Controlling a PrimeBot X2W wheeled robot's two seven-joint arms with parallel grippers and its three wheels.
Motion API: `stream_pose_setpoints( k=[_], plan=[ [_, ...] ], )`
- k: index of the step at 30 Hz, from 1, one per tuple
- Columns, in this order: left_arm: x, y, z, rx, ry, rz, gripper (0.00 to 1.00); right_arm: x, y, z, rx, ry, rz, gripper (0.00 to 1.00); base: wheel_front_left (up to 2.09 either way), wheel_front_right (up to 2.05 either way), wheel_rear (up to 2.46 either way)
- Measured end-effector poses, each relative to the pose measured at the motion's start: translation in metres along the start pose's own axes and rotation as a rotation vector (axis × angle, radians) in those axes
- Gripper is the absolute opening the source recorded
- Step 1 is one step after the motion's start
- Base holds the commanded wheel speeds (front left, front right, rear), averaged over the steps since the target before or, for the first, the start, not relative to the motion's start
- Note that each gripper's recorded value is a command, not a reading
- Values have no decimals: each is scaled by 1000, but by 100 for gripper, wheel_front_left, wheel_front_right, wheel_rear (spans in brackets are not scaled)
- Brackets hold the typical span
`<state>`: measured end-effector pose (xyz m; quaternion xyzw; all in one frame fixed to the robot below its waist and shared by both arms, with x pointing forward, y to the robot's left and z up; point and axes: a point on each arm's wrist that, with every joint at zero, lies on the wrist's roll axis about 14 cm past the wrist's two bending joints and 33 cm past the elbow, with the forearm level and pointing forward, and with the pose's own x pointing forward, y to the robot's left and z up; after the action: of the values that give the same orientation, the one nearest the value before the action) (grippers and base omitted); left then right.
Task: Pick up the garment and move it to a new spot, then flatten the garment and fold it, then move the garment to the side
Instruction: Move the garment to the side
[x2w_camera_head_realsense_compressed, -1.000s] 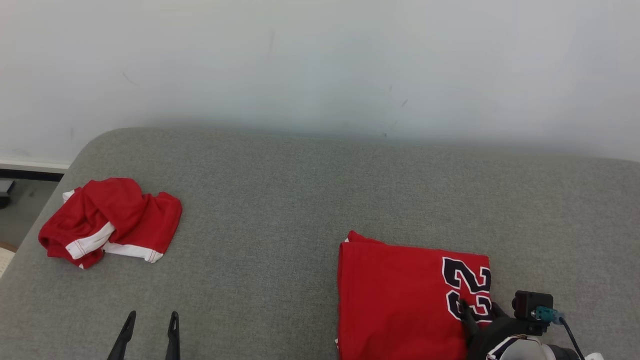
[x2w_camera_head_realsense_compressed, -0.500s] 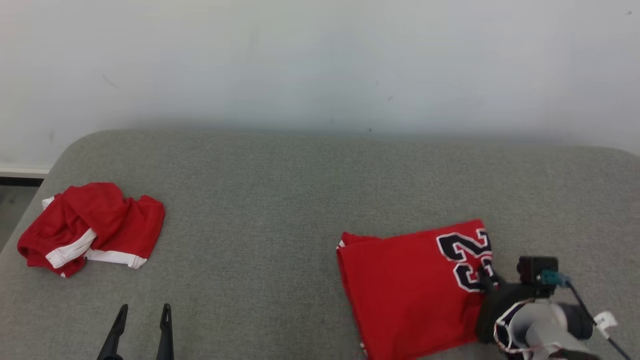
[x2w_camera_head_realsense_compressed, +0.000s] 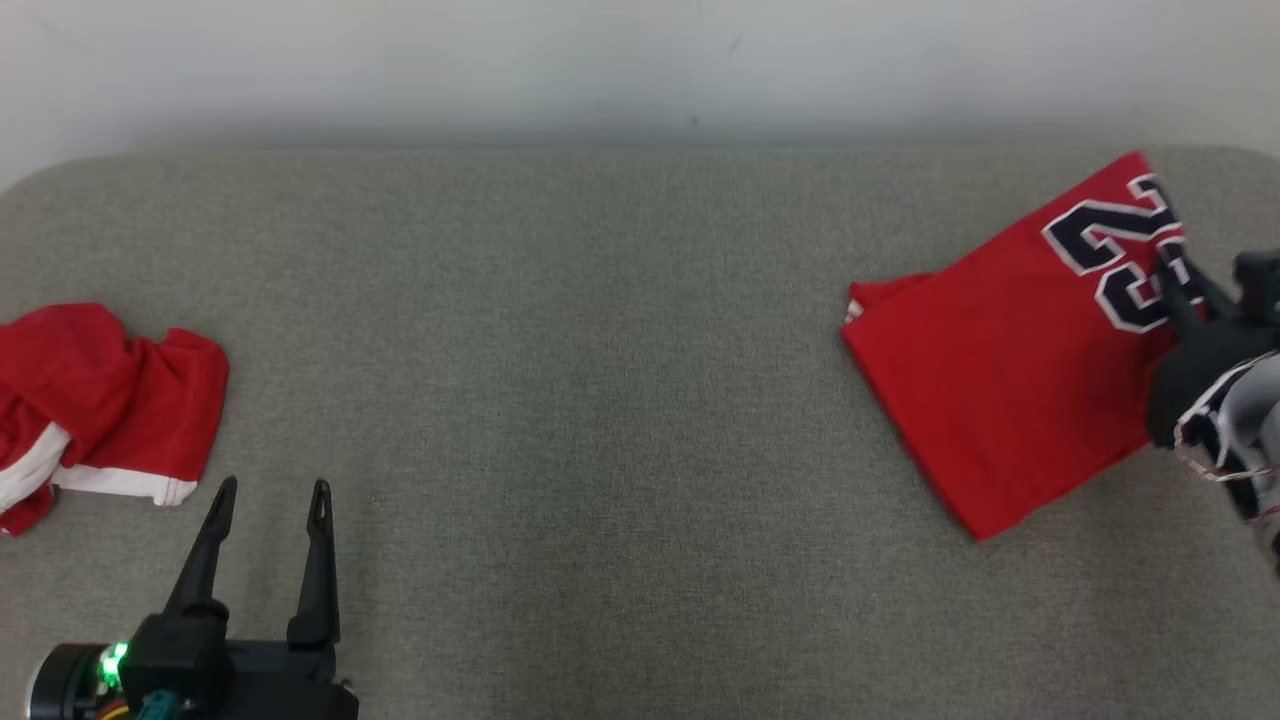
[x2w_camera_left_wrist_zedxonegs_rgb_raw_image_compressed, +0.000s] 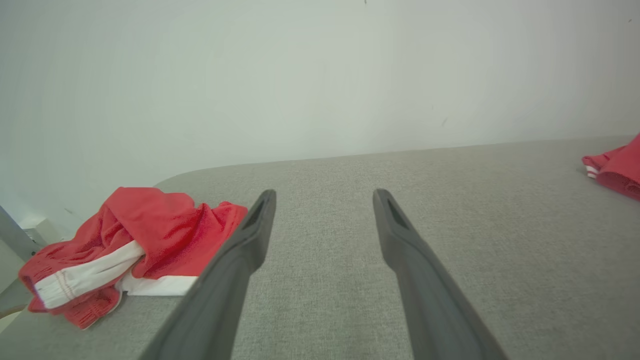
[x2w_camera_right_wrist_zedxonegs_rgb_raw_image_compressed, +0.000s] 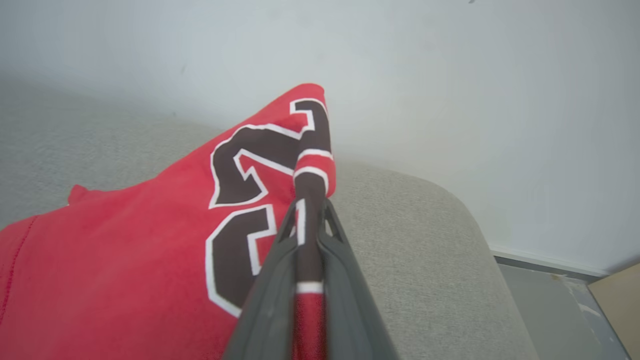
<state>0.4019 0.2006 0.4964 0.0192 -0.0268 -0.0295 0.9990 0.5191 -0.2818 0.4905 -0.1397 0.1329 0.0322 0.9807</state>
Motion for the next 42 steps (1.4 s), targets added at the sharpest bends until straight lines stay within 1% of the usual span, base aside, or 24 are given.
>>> stream_pose_setpoints(
  k=[4, 7, 9, 11, 12, 15, 20, 26, 30, 33, 34, 35, 40, 42],
  plan=[
    [22, -3, -7, 20, 6, -27, 100, 15, -39, 2, -37, 18, -67, 0, 0, 0, 0],
    [34, -4, -17, 37, 21, -40, 100, 28, -56, 5, -53, 19, -97, 0, 0, 0, 0],
    [40, -5, -26, 45, 39, -51, 100, 34, -66, 0, -68, 43, -114, 0, 0, 0, 0],
    [47, -6, -33, 50, 47, -62, 100, 37, -77, -9, -85, 71, -134, 0, 0, 0, 0],
    [47, -6, -33, 50, 47, -62, 100, 37, -77, -9, -85, 71, -134, 0, 0, 0, 0],
    [54, -7, -45, 56, 69, -74, 100, 40, -95, -18, -104, 101, -169, 0, 0, 0, 0],
    [63, -9, -56, 64, 81, -86, 100, 33, -127, -29, -147, 147, -229, 0, 0, 0, 0],
    [71, -13, -62, 68, 84, -104, 100, 26, -148, -31, -159, 169, -278, 0, 0, 0, 0],
    [73, -15, -63, 71, 82, -114, 100, 24, -152, -38, -172, 195, -286, 0, 0, 0, 0],
    [74, -14, -64, 76, 86, -115, 100, 26, -154, -35, -171, 194, -294, 0, 0, 0, 0],
    [74, -13, -64, 76, 85, -114, 100, 26, -155, -35, -170, 195, -295, 28, 0, 0, 0],
    [73, -13, -63, 75, 84, -112, 100, 26, -155, -36, -170, 197, -298, 100, 0, 0, 0],
    [71, -9, -62, 74, 86, -91, 100, 25, -158, -36, -180, 205, -305, 100, 0, 0, 0],
    [70, -9, -61, 66, 84, -86, 100, 23, -161, -31, -167, 182, -317, 100, 0, 0, 0]
  ],
)
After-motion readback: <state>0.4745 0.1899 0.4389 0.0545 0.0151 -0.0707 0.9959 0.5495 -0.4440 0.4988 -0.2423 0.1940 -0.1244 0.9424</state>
